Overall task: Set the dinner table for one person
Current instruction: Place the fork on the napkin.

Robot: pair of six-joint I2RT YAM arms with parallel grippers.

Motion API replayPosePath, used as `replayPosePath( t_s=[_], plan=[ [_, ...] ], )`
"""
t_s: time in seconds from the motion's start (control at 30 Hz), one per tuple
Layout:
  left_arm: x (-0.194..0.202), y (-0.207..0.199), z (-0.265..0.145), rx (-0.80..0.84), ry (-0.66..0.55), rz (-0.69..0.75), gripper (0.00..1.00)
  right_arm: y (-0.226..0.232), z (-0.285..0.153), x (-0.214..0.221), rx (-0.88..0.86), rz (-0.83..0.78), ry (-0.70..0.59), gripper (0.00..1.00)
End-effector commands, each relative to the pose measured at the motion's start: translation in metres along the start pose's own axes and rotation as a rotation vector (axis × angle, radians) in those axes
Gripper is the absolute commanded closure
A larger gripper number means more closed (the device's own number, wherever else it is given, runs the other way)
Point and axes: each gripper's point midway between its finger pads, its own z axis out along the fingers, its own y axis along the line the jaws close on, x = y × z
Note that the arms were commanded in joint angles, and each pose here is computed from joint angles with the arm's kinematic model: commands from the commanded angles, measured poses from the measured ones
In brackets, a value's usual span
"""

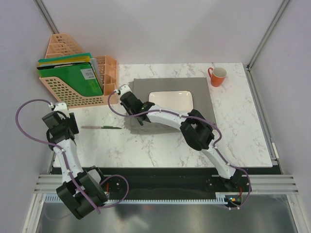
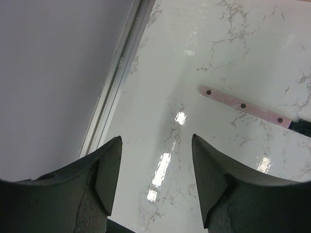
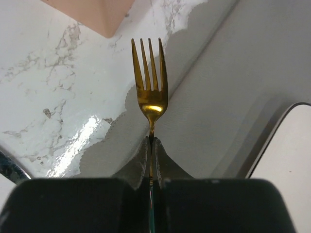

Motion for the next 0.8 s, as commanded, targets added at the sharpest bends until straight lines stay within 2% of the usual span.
replayPosePath(
  t_s=[0.0,0.2,0.33,0.57,0.6,0.63,0.67,0.73,0.77],
  plan=[
    [-0.008,0.007,-0.003,-0.026,-0.036,0.022,0.34,-0.001,0.014,-0.008,-0.016,0.065,-0.026,1.0],
    [-0.009,0.007,-0.004,-0.025,-0.039,0.028,0.34,-0.024,0.027,0.003,0.009,0.064,-0.006,1.0],
    [-0.007,0.005,-0.002,-0.016,-0.031,0.023,0.34,-0.038,0.024,-0.007,0.026,0.055,-0.033,1.0],
    [-0.006,0.003,-0.002,-0.006,-0.03,0.022,0.34,-0.037,0.023,-0.016,0.004,0.016,-0.05,0.99],
    [-0.006,0.004,-0.002,-0.009,-0.03,0.023,0.33,-0.034,0.022,-0.017,-0.02,0.004,-0.041,0.94],
    [-0.007,0.004,-0.003,-0.009,-0.033,0.031,0.32,-0.033,0.022,-0.016,-0.024,-0.009,-0.034,0.82],
    [-0.009,0.004,-0.005,-0.009,-0.043,0.035,0.32,-0.036,0.02,-0.018,-0.019,-0.024,-0.039,0.77],
    [-0.011,0.004,-0.005,-0.004,-0.053,0.042,0.32,-0.039,0.013,-0.022,-0.015,-0.035,-0.048,0.43],
    [-0.012,0.003,-0.006,-0.004,-0.056,0.04,0.32,-0.04,0.01,-0.024,-0.009,-0.032,-0.06,0.32]
  ],
)
